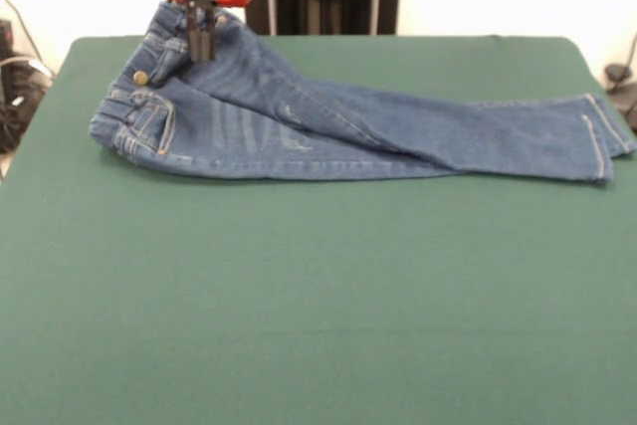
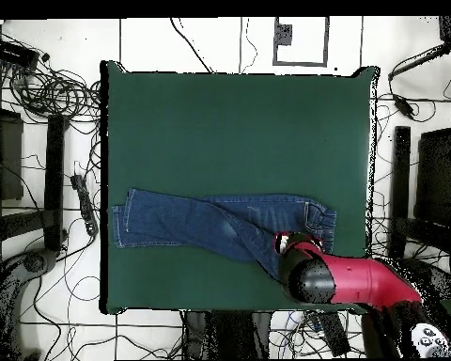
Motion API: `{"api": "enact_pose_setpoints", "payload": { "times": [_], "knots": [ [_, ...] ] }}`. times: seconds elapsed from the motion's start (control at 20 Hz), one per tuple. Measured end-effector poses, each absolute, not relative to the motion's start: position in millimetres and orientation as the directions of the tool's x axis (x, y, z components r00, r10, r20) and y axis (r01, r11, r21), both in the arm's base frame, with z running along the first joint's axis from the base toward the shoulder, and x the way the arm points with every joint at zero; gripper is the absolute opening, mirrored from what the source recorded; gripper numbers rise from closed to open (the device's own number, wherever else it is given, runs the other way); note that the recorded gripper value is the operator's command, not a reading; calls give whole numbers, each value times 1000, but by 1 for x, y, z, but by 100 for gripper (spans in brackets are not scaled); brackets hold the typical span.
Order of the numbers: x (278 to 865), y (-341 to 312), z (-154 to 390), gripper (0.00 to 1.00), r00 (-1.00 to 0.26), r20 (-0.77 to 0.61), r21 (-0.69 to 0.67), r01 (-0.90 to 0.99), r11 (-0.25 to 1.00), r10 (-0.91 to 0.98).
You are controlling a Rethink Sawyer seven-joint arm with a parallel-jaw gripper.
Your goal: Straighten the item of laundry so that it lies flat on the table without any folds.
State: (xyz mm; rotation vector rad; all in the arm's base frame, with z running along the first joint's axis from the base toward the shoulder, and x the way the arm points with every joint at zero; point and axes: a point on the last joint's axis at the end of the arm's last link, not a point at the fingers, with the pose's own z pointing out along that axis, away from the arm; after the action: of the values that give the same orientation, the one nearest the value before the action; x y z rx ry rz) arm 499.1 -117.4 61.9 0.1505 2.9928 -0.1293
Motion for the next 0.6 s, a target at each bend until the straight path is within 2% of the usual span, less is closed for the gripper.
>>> {"api": "enact_pose_setpoints", "payload": {
  "times": [0.6],
  "knots": [
    [489,-111,44,0,-983,-155,-78,110,991,97]
  ]
}}
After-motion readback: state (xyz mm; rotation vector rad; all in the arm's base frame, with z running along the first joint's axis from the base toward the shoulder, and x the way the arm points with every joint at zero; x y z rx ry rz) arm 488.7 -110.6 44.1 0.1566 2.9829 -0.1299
